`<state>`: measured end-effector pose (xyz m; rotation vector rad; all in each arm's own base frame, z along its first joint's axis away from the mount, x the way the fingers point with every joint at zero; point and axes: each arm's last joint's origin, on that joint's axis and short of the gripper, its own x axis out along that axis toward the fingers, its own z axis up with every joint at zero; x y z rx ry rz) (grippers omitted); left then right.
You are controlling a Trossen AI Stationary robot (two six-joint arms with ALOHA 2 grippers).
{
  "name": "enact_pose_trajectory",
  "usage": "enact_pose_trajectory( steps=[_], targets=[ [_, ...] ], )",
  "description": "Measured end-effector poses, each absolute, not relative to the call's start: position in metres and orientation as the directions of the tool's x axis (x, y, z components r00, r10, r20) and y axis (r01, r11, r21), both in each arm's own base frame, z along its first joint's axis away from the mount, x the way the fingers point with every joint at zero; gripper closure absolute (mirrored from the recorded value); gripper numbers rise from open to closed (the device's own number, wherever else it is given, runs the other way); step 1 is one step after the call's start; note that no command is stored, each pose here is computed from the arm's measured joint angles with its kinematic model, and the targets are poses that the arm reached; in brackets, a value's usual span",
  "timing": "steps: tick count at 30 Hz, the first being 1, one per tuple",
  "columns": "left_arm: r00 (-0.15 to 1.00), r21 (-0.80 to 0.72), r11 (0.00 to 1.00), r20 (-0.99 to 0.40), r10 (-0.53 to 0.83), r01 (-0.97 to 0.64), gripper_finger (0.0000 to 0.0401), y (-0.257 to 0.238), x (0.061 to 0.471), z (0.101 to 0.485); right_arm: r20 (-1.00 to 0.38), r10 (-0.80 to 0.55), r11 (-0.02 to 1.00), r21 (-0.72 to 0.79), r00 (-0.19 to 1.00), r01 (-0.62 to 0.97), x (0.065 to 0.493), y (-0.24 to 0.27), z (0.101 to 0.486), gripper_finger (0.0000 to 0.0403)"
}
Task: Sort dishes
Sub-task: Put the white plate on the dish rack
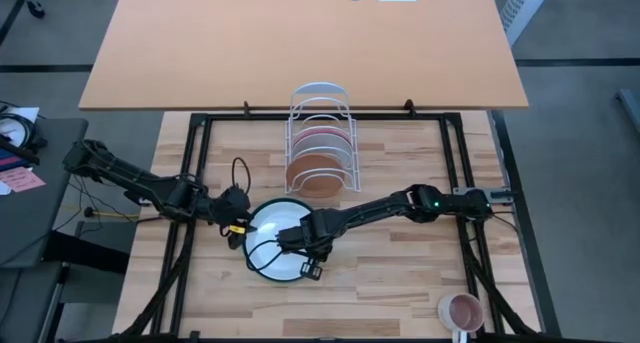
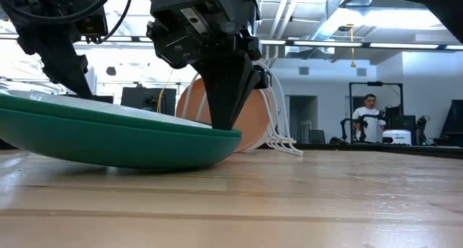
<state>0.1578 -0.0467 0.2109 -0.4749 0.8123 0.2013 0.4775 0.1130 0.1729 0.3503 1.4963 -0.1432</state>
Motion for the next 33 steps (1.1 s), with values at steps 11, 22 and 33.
enact_pose_trajectory(
  steps=[11,22,33],
  targets=[
    [0.587,-0.331,0.763,-0.806,0.076,-0.555,0.0195,-0.026,0.159,0.238,-0.989,0.123,0.941,0.141,0.077,0.307,0.478,0.113,0.173,0.0399],
    [0.413,-0.322,0.739,-0.908,-0.064,-0.592,0.0227,-0.03,0.189,0.213,-0.99,0.123,0.942,0.14,0.073,0.305,0.477,0.114,0.173,0.0399],
    [0.333,-0.245,0.795,-0.941,-0.057,-0.555,0.0227,-0.033,0.205,0.213,-0.99,0.126,0.942,0.141,0.068,0.306,0.476,0.114,0.173,0.0399]
  ],
)
